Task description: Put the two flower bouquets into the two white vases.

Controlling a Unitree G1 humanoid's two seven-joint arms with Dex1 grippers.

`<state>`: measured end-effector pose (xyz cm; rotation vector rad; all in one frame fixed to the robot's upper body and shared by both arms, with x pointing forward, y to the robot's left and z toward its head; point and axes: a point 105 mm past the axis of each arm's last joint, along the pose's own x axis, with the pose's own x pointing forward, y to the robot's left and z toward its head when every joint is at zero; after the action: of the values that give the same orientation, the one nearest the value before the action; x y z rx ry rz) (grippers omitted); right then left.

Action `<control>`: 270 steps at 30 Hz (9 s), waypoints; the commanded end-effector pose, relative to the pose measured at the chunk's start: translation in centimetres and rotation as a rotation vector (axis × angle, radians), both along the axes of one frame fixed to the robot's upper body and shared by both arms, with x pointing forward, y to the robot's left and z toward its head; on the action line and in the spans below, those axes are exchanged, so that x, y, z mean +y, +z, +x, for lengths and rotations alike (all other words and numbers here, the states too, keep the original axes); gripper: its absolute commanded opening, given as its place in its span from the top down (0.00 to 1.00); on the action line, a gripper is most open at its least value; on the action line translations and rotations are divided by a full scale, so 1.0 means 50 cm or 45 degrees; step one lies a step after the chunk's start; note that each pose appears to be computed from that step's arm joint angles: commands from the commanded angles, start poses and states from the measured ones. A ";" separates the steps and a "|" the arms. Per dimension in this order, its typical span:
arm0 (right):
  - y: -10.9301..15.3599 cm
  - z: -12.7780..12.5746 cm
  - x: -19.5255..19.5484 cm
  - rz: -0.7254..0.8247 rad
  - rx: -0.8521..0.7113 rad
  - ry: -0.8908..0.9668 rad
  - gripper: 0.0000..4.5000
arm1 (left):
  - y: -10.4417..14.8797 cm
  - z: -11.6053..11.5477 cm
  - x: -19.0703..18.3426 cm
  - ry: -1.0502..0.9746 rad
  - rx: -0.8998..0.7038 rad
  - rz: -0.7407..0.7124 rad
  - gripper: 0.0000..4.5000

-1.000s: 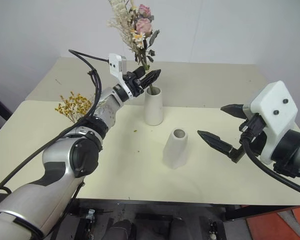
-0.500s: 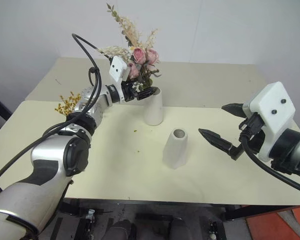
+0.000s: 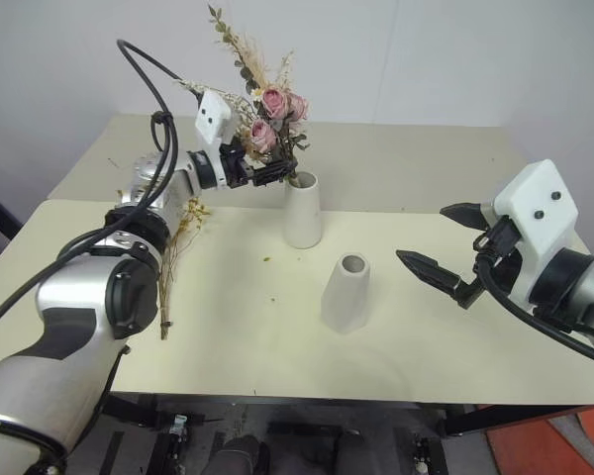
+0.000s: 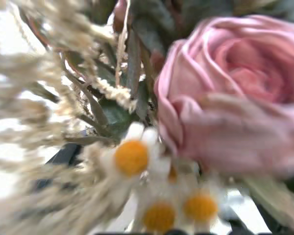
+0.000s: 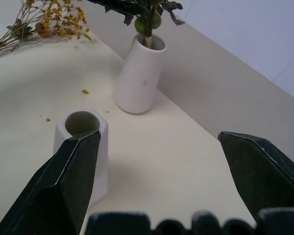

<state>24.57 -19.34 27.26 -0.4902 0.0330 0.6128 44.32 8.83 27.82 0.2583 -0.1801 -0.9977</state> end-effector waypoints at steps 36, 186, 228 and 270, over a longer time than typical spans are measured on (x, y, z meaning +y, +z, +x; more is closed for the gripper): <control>-0.004 0.061 0.099 -0.003 0.107 0.547 0.00 | -0.186 -0.264 0.265 1.546 0.602 -0.208 0.01; -0.014 -0.081 0.014 -0.005 0.036 -0.044 0.00 | 0.017 -0.224 -0.232 -1.135 0.303 -0.479 0.99; -0.008 -0.073 0.009 0.017 0.006 -0.078 0.00 | -0.090 -0.226 -0.241 -1.056 0.296 -0.298 0.99; -0.032 -0.066 0.007 -0.016 0.078 -0.013 0.00 | -0.064 -0.224 -0.206 -0.930 0.222 0.093 0.01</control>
<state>21.02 -18.79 24.76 -0.4740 0.1494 0.6375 33.28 -0.99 23.42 0.1002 -0.0333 -1.7576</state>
